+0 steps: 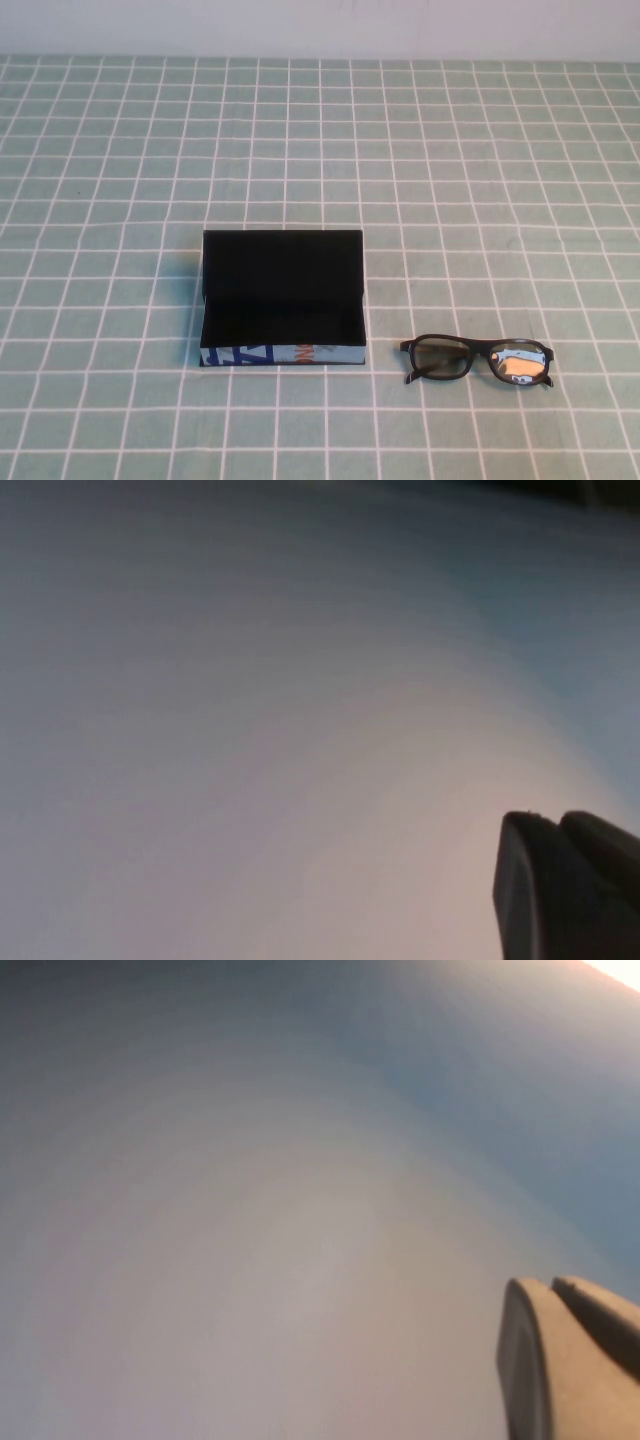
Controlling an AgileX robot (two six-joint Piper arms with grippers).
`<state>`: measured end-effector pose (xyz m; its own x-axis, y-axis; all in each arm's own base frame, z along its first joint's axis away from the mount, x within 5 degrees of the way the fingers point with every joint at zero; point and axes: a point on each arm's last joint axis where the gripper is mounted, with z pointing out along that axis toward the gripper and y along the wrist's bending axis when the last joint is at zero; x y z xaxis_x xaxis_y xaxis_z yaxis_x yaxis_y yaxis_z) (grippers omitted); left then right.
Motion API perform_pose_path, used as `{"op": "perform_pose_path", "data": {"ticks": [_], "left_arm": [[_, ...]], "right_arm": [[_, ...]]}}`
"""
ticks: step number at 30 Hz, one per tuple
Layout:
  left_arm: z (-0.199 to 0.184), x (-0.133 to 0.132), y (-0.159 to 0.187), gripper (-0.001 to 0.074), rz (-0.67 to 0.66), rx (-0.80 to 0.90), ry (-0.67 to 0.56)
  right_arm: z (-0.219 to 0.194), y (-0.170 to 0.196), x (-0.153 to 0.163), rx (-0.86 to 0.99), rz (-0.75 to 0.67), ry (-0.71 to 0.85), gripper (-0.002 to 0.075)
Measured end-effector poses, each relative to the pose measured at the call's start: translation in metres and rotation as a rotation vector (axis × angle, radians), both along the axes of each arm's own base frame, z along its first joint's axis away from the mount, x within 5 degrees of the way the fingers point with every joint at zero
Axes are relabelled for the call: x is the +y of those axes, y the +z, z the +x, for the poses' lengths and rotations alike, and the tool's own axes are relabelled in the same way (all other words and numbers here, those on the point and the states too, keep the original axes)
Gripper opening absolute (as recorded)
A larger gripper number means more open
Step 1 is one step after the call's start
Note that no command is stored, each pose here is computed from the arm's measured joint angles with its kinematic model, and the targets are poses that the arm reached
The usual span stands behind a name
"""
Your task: Return glasses to glasses case
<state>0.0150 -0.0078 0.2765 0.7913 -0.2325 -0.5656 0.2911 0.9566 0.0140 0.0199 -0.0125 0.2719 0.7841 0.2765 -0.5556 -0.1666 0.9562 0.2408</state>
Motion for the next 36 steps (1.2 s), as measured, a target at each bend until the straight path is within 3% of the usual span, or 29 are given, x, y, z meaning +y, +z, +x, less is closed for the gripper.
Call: {"op": "perform_pose_path", "data": {"ticks": [6, 11, 15, 21, 28, 32, 36], "left_arm": [[-0.031, 0.008, 0.066, 0.0002, -0.072, -0.165, -0.051], [-0.055, 0.015, 0.120, 0.0002, -0.046, -0.024, -0.020], [-0.054, 0.016, 0.143, 0.0002, 0.052, 0.076, 0.089], [-0.037, 0.013, 0.134, 0.0002, 0.112, 0.287, 0.109], [-0.022, 0.011, 0.105, 0.0001, 0.118, 0.663, 0.052], [-0.021, 0.011, 0.101, 0.0002, 0.119, 0.711, 0.049], [-0.021, 0.011, 0.100, 0.0002, 0.120, 0.715, 0.049]], "right_arm": [[-0.021, 0.059, 0.001, -0.080, 0.053, 0.127, -0.0011], [-0.041, 0.121, 0.007, 0.103, 0.006, 0.209, -0.0011], [-0.015, 0.149, 0.014, 0.426, -0.110, 0.175, -0.0011], [0.068, 0.135, 0.024, 0.939, -0.209, 0.160, -0.0011], [0.130, 0.114, 0.036, 1.095, -0.225, 0.203, -0.0011], [0.155, 0.100, 0.051, 1.163, -0.269, 0.260, -0.0011], [0.175, 0.079, 0.056, 1.279, -0.424, 0.213, -0.0011]]}}
